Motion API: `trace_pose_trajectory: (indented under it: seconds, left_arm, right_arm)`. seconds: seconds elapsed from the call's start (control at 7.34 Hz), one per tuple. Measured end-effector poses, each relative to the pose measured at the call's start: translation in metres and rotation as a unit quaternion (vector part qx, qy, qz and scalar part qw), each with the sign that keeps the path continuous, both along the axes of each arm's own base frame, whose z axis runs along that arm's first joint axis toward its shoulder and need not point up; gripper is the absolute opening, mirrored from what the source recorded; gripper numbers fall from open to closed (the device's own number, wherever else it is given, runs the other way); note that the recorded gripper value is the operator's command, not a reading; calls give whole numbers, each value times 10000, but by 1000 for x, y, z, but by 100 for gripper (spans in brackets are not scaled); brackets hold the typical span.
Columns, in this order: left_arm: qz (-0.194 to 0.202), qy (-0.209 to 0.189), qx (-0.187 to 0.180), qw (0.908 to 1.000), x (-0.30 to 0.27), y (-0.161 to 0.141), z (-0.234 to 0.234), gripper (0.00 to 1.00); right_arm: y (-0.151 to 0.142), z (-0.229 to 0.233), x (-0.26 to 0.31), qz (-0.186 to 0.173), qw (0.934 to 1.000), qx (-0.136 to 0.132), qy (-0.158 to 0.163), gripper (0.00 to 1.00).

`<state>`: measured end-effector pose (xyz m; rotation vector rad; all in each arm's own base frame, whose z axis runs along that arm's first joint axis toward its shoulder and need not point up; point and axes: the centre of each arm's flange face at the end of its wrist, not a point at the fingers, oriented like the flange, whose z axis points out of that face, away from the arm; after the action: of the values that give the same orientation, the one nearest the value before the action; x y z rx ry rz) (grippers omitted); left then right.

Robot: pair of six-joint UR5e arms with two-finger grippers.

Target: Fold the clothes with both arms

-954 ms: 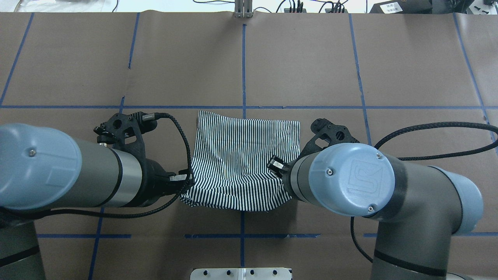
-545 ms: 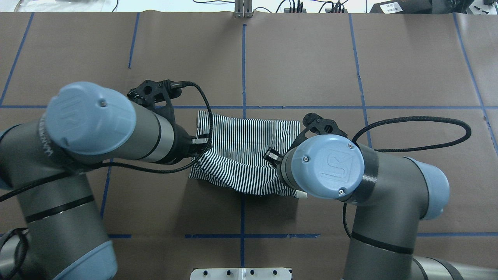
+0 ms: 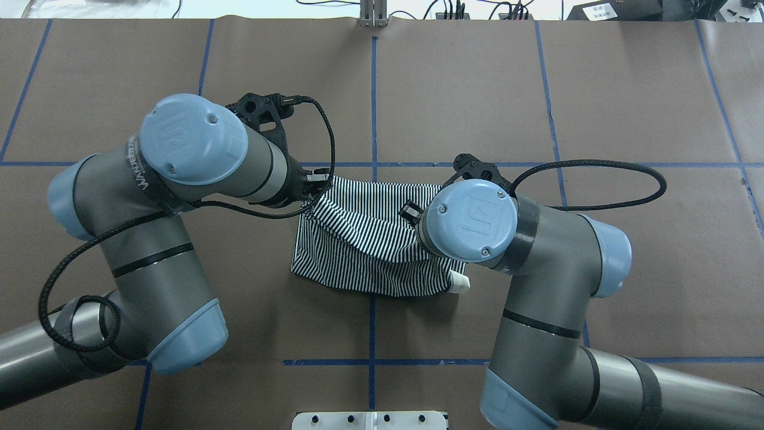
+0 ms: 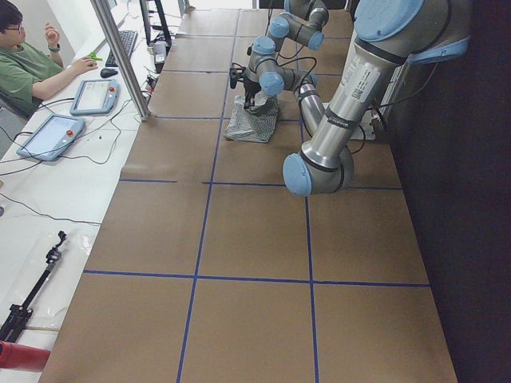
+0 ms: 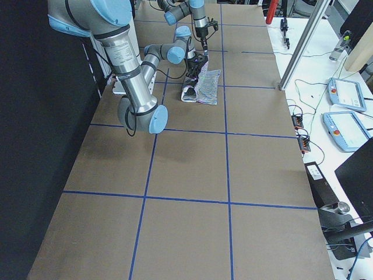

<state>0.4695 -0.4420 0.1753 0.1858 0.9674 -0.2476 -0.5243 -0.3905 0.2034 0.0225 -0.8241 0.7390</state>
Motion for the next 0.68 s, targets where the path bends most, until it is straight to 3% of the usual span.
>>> trace_pose_trajectory:
  seconds: [0.27,0.68]
  left_arm:
    - [-25,-67,-4,10000,26,-20,17,0]
    - [-91,-129,11,9999,45,-36,39,0]
  right_arm:
    - [-30,16,-22,72,10000,67,12,0]
    - [-54,29,-25,113,9998,130,112,0]
